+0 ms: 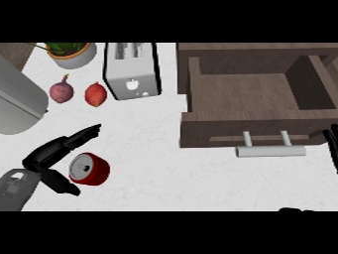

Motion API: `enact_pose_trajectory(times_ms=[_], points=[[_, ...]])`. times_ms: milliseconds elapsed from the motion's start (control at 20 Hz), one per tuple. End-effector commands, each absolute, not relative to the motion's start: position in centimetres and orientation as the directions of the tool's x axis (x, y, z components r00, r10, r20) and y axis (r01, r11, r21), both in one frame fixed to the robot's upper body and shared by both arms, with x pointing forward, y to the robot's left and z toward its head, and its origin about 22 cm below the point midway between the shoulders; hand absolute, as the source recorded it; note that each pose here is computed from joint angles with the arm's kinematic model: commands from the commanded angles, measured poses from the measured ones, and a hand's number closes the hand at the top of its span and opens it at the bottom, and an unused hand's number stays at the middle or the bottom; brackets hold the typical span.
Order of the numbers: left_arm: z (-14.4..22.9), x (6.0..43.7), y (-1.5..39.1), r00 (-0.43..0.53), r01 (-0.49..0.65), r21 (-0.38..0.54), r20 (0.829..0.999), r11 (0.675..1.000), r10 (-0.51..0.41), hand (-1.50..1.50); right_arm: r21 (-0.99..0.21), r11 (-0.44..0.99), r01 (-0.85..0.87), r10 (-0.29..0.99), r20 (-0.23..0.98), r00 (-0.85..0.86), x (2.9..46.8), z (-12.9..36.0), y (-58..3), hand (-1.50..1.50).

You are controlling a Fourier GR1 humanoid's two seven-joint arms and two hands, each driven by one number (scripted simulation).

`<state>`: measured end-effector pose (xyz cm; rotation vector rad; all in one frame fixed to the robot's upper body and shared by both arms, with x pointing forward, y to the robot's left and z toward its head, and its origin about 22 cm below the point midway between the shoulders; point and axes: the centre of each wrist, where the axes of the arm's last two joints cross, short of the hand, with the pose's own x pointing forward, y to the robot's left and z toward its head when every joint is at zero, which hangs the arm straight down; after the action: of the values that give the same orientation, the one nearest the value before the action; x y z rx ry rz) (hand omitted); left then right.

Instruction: Pick up the can, place it into the drawer and close the drawer

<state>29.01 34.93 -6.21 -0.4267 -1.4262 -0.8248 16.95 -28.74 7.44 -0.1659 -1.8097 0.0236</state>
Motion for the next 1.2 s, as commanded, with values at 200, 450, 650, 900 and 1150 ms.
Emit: enact_pose_trajectory(times_ms=[200,450,650,900,1150], points=[[-8.1,29.5,33.1,-0.051,0.800,0.089,0.995,0.593,-0.080,-1.50,-0.089,0.991,0.105,0.111,0.966,-0.233,16.9,8.8,-29.1,-1.50],[-7.6,30.7,32.5,-0.032,0.801,0.078,0.996,0.594,-0.088,-1.50,-0.112,0.989,0.096,0.131,0.967,-0.220,16.3,9.0,-29.6,-1.50],[-9.5,28.8,32.0,-0.030,0.807,0.076,0.996,0.585,-0.087,-1.50,-0.104,0.990,0.095,0.123,0.966,-0.227,16.2,9.1,-30.8,-1.50],[-9.2,29.7,32.2,-0.030,0.804,0.074,0.996,0.590,-0.085,-1.50,-0.104,0.990,0.095,0.123,0.966,-0.227,15.8,9.2,-28.4,-1.50],[-9.8,29.7,29.5,-0.034,0.838,0.077,0.995,0.540,-0.089,-1.50,-0.093,0.989,0.112,0.116,0.968,-0.223,16.2,8.6,-30.0,-1.50]])
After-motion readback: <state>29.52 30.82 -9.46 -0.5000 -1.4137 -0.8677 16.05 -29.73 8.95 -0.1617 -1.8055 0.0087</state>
